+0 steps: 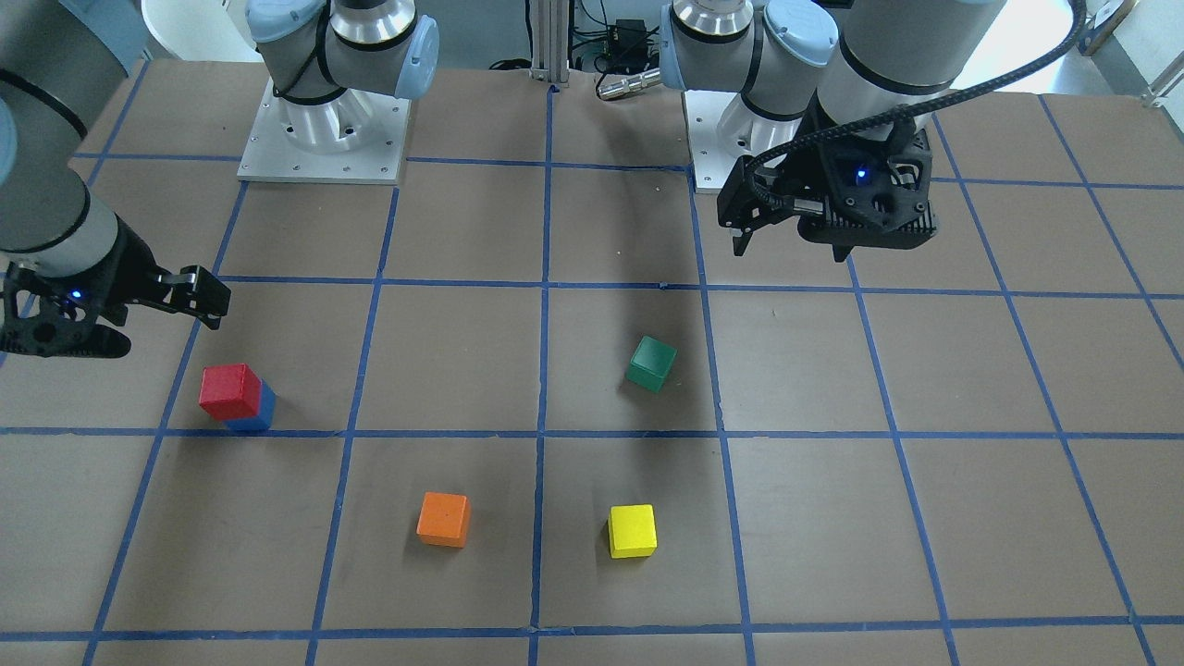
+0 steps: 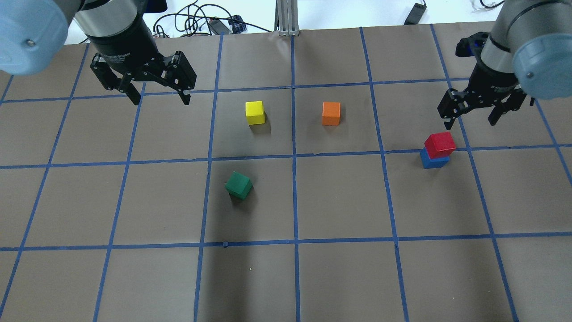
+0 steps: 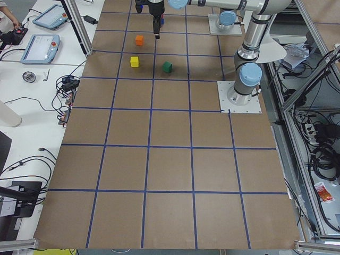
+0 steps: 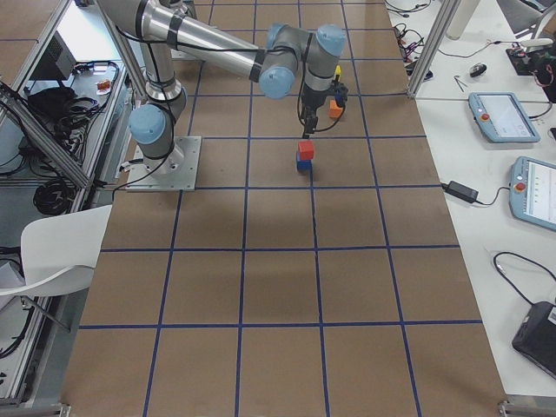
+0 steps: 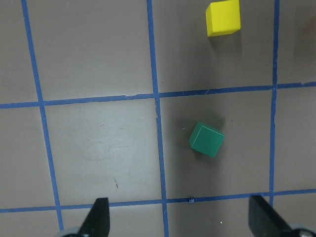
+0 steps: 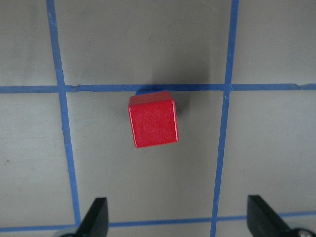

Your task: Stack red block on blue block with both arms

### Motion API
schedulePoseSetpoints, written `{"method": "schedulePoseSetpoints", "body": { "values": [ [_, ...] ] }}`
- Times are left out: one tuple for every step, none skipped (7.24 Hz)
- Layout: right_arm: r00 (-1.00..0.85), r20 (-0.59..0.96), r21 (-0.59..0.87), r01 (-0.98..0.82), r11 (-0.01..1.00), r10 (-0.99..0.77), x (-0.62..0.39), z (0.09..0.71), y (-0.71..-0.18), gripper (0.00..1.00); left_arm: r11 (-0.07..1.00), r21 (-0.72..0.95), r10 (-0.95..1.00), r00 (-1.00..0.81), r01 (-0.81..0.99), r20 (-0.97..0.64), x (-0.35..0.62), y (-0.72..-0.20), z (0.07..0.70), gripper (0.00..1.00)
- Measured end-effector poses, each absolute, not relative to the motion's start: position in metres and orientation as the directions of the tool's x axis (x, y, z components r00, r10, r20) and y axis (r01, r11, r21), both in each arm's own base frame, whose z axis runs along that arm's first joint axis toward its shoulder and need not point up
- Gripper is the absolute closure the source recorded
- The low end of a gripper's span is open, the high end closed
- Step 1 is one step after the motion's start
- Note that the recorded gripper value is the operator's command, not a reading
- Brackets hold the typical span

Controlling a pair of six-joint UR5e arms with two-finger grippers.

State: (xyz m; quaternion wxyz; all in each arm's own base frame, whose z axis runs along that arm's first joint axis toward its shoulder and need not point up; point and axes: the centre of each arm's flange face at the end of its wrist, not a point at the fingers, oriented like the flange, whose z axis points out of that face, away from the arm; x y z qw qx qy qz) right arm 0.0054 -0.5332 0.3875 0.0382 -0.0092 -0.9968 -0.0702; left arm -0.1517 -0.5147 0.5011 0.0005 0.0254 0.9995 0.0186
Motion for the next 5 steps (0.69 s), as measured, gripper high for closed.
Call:
{"method": "schedulePoseSetpoints", "body": {
  "values": [
    [-0.994, 0.082, 0.125, 0.076, 0.989, 0.066, 0.010, 0.422, -0.523, 0.00, 0.998, 0.036, 0.050, -0.999, 0.050, 0.000, -0.152, -0.515, 0.501, 0.00],
    [-0.992, 0.086, 0.107, 0.101, 0.989, 0.092, 0.016, 0.447, -0.514, 0.00, 0.998, 0.036, 0.050, -0.999, 0.050, 0.000, -0.152, -0.515, 0.501, 0.00],
    [-0.991, 0.088, 0.096, 0.109, 0.989, 0.100, 0.028, 0.461, -0.508, 0.00, 0.998, 0.036, 0.050, -0.999, 0.050, -0.001, -0.152, -0.515, 0.502, 0.00],
    [-0.991, 0.092, 0.089, 0.102, 0.991, 0.094, 0.052, 0.466, -0.503, 0.00, 0.998, 0.035, 0.050, -0.999, 0.050, -0.001, -0.152, -0.516, 0.502, 0.00],
    [-0.992, 0.095, 0.084, 0.090, 0.992, 0.082, 0.079, 0.468, -0.498, 0.00, 0.998, 0.034, 0.050, -0.999, 0.050, -0.002, -0.151, -0.516, 0.502, 0.00]
  ]
}}
